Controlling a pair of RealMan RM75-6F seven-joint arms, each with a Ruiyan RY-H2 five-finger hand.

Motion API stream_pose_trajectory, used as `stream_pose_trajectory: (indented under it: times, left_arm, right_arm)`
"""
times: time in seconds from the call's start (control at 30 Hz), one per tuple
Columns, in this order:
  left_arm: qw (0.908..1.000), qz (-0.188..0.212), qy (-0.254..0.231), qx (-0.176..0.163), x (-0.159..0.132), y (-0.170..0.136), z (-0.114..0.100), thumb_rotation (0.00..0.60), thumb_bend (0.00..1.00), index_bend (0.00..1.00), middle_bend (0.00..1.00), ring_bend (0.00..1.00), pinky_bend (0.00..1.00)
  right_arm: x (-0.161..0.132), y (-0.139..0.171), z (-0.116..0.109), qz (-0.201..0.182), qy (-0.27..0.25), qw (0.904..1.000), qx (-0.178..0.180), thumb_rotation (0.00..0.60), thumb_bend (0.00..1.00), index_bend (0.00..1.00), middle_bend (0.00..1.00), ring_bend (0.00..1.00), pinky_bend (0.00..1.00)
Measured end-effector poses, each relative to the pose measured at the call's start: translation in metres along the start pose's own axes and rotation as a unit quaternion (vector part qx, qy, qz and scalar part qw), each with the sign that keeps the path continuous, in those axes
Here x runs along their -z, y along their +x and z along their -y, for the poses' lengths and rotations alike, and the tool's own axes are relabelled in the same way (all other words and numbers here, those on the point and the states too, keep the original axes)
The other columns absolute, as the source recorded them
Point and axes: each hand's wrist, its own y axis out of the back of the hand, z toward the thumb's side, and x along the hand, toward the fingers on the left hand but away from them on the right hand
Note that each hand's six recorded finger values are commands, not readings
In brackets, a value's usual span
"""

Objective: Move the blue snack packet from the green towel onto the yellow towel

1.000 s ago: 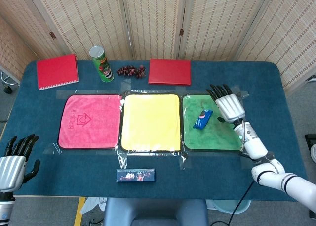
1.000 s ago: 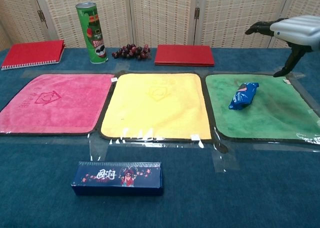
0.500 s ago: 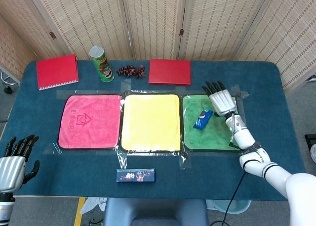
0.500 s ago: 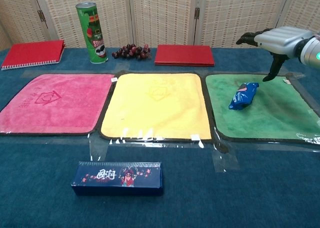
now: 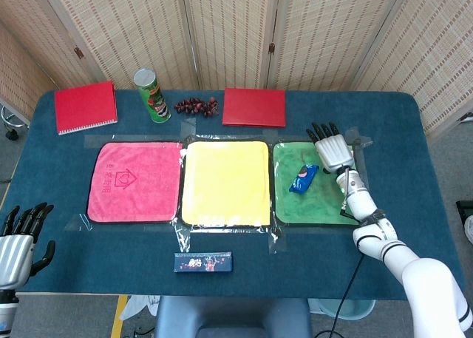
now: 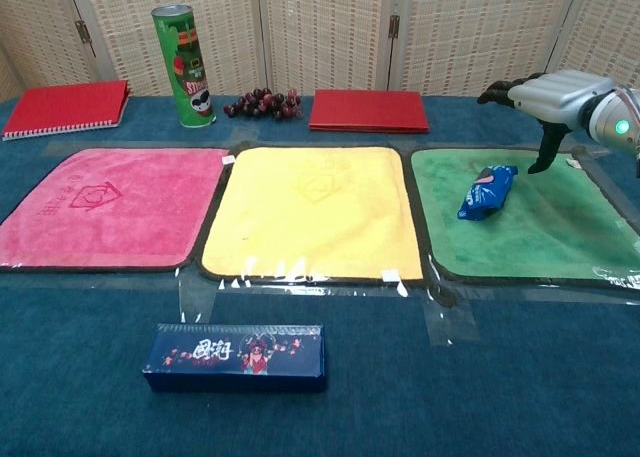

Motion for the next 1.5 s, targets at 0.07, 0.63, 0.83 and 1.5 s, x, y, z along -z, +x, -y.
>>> stream_pose_trajectory:
  times: [0.07,0.63,0.83,1.5]
  left_arm:
    - [1.0,0.0,0.0,0.001,0.0,0.0,0.001,0.6,0.52,0.14,0.14,0.17,0.05]
    - [1.0,-0.003,0.005,0.005,0.002,-0.003,0.001,0.6,0.52,0.14,0.14,0.17,0.05]
    - [0.9997,-0.006,0.022,0.006,0.003,-0.003,0.002,0.6,0.52,0.14,0.14,0.17,0.05]
    - [0.9997,-0.003,0.018,0.014,-0.001,-0.002,0.007,0.6,0.52,0.14,0.14,0.17,0.05]
  right_arm:
    - [-0.002,-0.001,0.003,0.001,0.002,1.0,-0.002,0.6,0.13,0.0,0.0,0.0,0.0]
    - [-0.021,-0.009,0.015,0.001,-0.01,0.9999,-0.005,0.6,0.12,0.0,0.0,0.0,0.0]
    - [-0.041,-0.013,0.012,-0.015,-0.02,0.9997,0.003,0.6,0.12,0.0,0.0,0.0,0.0]
    - [-0.141,-0.016,-0.032,-0.115,-0.06,0.9898,0.061,0.6,0.12,0.0,0.0,0.0,0.0]
